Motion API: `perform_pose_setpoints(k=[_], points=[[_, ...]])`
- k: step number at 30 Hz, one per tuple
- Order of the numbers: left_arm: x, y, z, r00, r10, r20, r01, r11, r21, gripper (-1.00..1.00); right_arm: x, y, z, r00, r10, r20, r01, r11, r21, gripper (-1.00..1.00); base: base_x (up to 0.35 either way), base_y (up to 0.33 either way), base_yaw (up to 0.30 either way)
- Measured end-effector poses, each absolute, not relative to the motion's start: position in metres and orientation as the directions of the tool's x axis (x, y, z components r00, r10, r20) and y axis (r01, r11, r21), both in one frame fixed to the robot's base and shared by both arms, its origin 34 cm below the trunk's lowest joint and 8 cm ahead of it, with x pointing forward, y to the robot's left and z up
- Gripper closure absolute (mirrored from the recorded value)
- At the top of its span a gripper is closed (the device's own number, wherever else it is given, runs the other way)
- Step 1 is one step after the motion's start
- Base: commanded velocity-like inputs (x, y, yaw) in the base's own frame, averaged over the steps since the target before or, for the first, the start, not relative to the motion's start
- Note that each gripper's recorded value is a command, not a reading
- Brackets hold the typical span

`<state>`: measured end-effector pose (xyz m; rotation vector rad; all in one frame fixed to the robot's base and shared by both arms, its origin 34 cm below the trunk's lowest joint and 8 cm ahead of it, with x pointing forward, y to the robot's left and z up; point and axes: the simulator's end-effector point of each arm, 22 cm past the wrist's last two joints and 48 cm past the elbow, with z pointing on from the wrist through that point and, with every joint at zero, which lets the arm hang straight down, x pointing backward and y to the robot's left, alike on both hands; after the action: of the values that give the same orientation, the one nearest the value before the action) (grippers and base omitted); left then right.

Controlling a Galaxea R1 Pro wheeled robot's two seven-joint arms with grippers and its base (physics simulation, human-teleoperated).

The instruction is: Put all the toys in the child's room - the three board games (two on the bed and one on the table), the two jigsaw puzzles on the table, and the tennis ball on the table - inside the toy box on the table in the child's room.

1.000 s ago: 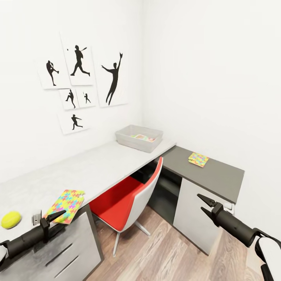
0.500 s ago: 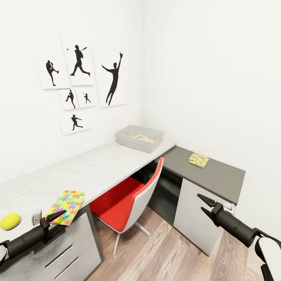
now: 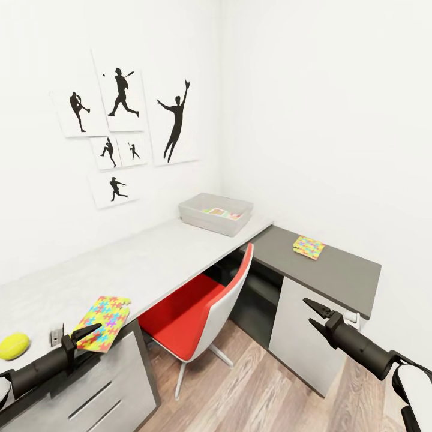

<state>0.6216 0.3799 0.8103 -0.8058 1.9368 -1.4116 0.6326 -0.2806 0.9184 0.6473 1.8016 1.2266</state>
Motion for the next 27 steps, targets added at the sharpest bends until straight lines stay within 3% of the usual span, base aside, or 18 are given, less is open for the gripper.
perform_pose_setpoints(k=[4,5,27], points=[[0.622,0.380,0.810,-0.633,-0.765,-0.117,-0.122,0.249,-0.961,-1.00,0.633,-0.281,0.918,-0.513,0.783,-0.352,-0.040,0.387,0.921,-1.00,0.002,0.001,0.000],[0.621,0.380,0.810,-0.634,-0.764,-0.117,-0.123,0.249,-0.961,1.00,0.633,-0.281,0.918,-0.513,0.783,-0.352,-0.040,0.387,0.921,-1.00,0.000,0.000,0.000],[0.625,0.390,0.825,-0.604,-0.788,-0.116,-0.113,0.230,-0.967,1.00,0.633,-0.280,0.926,-0.513,0.783,-0.351,-0.040,0.387,0.921,-1.00,0.000,0.000,0.000]])
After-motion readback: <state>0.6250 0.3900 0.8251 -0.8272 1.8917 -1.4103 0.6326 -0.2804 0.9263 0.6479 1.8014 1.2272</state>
